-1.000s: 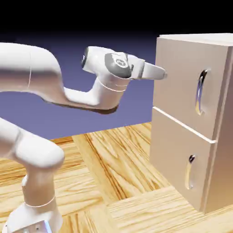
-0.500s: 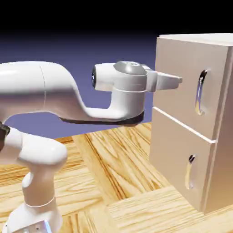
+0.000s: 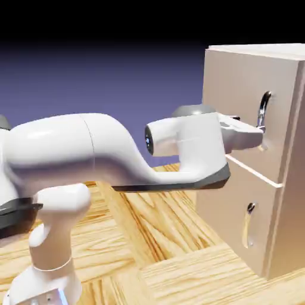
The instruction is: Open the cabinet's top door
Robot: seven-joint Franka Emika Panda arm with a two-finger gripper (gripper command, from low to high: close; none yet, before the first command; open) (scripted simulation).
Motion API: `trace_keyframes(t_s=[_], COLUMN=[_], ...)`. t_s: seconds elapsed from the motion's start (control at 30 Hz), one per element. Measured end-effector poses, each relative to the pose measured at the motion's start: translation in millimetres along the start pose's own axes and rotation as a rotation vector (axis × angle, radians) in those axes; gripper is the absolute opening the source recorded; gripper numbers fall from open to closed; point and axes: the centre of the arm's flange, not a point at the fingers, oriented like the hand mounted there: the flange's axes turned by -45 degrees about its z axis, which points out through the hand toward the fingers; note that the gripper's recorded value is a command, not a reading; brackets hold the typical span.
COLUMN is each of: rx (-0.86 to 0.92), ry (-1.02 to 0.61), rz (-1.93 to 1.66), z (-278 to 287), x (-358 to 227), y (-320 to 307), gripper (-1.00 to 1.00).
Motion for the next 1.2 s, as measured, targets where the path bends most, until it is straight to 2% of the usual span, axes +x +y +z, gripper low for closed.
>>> trace_keyframes(t_s=[0.07, 0.1, 1.2], rx=[0.000, -0.001, -0.511], ry=[0.000, 0.000, 0.001], rz=[-0.001, -0.002, -0.004], z=[20.5, 29.6, -121.6], x=[-0.1, -0.2, -0.4], y=[-0.3, -0.9, -116.8], gripper=[1.00, -1.00, -1.00])
